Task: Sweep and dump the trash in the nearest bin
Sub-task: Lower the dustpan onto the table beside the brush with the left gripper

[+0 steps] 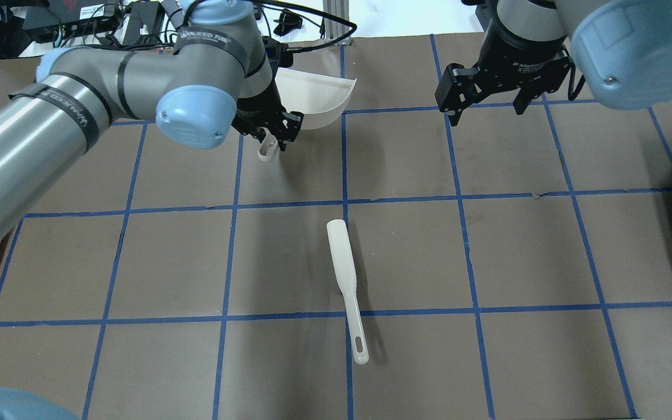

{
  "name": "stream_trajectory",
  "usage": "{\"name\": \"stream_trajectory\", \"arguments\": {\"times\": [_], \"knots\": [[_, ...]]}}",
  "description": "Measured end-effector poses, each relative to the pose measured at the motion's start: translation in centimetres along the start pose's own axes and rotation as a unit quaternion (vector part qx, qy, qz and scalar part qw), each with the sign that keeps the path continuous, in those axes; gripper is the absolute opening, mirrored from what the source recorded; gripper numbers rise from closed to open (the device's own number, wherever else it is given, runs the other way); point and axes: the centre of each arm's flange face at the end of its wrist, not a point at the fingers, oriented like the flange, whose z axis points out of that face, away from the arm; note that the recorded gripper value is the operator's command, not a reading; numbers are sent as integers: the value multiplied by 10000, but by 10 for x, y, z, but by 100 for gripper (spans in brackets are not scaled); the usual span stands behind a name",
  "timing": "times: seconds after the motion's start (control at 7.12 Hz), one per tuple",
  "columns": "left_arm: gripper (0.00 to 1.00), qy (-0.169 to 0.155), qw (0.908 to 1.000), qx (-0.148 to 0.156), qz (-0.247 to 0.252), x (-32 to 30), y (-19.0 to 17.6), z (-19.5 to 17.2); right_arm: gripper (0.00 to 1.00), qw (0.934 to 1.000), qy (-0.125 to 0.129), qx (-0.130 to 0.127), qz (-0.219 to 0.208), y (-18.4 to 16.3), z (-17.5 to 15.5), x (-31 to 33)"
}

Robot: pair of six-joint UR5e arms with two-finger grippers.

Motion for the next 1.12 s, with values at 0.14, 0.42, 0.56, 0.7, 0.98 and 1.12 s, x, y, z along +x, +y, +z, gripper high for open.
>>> {"name": "stream_trajectory", "arguments": {"times": [0.14, 0.42, 0.56, 0.7, 0.98, 1.12], "knots": [[0, 10, 10000, -25, -27, 22, 7, 14, 100, 10000, -44, -28, -5, 0, 2, -1], [0, 89, 10000, -41, -19, 61, 16, 33, 100, 9999, -77, -78, -17, 1, 7, -2], [0, 164, 9999, -23, -50, 72, 17, 41, 100, 9999, -71, -79, -23, 0, 8, -2], [0, 199, 9998, -29, -90, 80, 18, 50, 100, 9999, -67, -74, -33, -1, 9, -2], [0, 223, 9995, -49, -196, 97, 21, 64, 100, 9998, -23, -73, -187, -2, 10, -1], [0, 223, 9994, -81, -271, 102, 23, 70, 100, 9997, -10, -73, -250, -2, 11, -1]]}}
